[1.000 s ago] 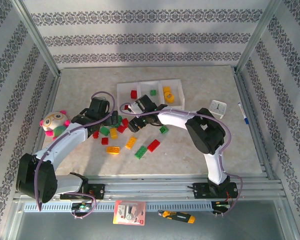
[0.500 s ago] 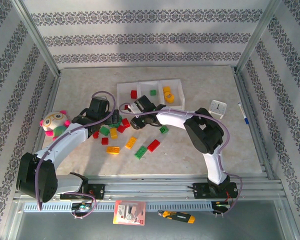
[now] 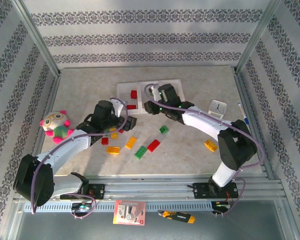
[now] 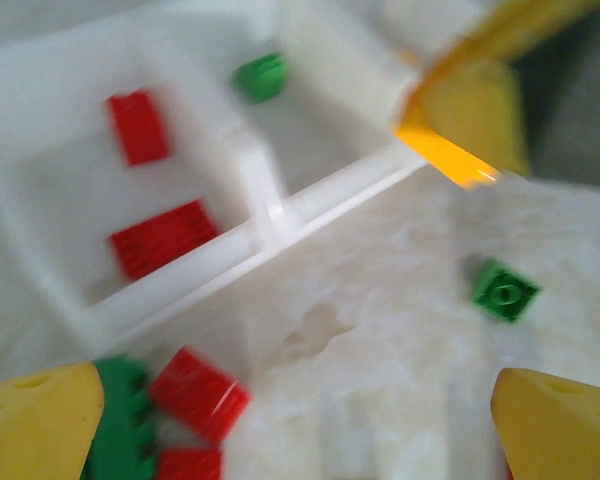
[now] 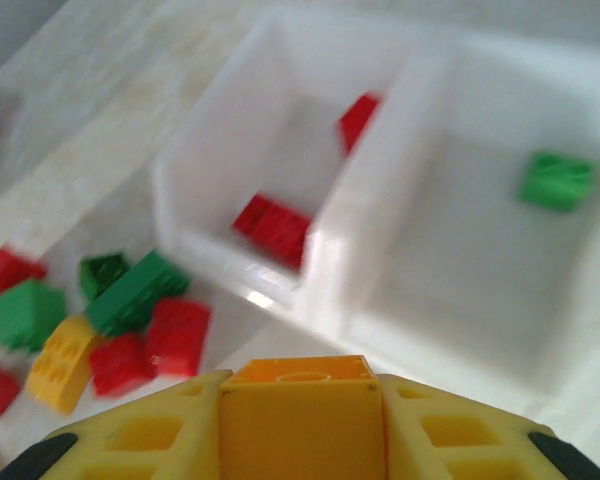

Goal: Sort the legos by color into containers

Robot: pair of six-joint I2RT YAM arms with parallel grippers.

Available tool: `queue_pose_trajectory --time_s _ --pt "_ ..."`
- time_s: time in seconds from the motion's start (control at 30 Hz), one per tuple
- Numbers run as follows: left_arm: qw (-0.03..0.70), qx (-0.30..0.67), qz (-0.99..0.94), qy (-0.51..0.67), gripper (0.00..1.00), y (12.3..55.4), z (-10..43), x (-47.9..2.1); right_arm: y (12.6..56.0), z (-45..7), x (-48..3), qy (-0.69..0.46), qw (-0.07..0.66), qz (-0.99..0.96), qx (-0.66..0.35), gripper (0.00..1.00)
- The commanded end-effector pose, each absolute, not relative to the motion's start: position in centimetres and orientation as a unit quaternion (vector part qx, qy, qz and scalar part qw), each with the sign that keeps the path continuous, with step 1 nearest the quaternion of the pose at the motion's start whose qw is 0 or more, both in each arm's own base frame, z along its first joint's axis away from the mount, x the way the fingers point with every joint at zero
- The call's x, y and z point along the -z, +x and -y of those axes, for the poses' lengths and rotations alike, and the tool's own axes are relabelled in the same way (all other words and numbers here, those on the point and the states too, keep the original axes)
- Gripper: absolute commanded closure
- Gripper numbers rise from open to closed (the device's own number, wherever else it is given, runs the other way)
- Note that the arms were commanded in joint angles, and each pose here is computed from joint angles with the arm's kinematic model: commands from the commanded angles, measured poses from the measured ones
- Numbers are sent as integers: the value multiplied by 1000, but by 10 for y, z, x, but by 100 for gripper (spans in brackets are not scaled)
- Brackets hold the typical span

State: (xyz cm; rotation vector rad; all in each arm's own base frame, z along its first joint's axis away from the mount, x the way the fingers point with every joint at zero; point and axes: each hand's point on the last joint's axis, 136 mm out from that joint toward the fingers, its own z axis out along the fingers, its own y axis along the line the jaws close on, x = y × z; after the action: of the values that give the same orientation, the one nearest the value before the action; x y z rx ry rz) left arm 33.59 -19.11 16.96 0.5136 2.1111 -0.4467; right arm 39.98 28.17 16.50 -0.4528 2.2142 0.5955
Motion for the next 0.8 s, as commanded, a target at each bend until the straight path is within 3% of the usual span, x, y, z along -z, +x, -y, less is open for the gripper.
queue_pose_trajectory --time_s 0.0,0.23,0.5,0.77 --pt "495 218 -794 278 1 339 233 -193 431 -247 -172 -100 430 -872 -214 64" --pt "489 257 -774 310 1 342 277 -197 484 -187 -151 -29 443 -879 -177 64" --pt "479 258 -776 318 1 339 278 -192 515 -157 -120 8 429 -890 -153 61" --pt "490 221 -791 291 1 344 261 -191 509 -154 -156 -10 462 -873 -153 25"
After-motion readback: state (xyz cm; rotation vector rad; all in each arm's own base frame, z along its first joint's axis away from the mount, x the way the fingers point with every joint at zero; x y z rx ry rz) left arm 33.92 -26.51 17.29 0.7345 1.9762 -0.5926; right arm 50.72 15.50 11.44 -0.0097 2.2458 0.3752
